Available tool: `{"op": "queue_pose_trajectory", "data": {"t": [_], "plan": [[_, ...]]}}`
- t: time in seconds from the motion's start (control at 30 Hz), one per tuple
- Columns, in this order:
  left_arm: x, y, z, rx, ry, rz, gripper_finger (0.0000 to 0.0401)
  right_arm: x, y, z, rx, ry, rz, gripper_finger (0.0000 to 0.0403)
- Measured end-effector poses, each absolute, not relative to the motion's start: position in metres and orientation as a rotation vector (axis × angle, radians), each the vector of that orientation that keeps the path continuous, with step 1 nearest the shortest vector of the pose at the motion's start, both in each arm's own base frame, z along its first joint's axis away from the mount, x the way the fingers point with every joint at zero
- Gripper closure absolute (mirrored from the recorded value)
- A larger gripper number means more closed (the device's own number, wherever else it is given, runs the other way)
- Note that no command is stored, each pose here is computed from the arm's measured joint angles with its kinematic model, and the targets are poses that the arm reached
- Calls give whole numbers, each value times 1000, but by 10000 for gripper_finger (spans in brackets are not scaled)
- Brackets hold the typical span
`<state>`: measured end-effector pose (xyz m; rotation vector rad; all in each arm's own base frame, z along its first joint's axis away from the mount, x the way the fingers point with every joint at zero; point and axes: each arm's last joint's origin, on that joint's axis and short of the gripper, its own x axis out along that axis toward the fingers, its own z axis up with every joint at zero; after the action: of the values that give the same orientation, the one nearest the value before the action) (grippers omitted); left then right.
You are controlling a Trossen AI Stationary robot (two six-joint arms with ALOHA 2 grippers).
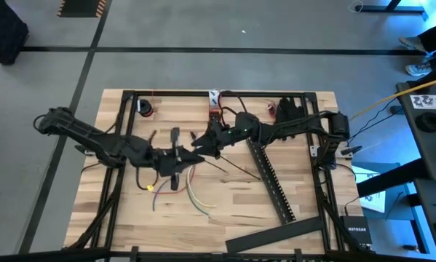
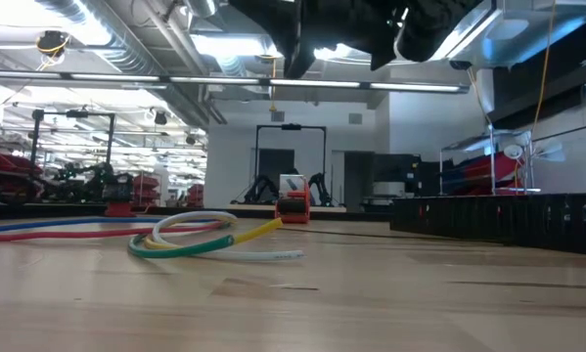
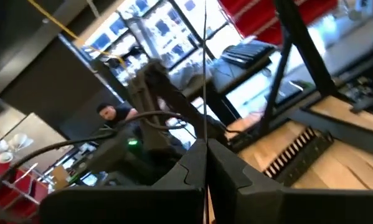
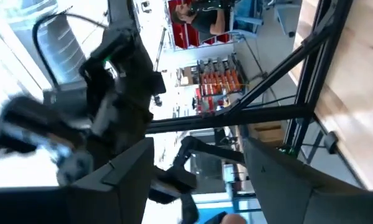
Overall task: Ziptie cables
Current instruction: Wrap the black zip tie on the cable
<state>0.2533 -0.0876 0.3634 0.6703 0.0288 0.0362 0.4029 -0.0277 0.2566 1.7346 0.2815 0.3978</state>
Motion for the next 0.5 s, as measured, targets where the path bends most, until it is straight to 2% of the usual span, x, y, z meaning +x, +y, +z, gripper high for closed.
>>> {"op": "queue_pose_trajectory", "data": {"t": [0.2,0.5], "plan": [[274,-90,346,755,75,37,401,403,-25,256,1772,298,393,162],[293,-79,338,753,37,-2,401,403,-24,253,1781,369,393,162]]}}
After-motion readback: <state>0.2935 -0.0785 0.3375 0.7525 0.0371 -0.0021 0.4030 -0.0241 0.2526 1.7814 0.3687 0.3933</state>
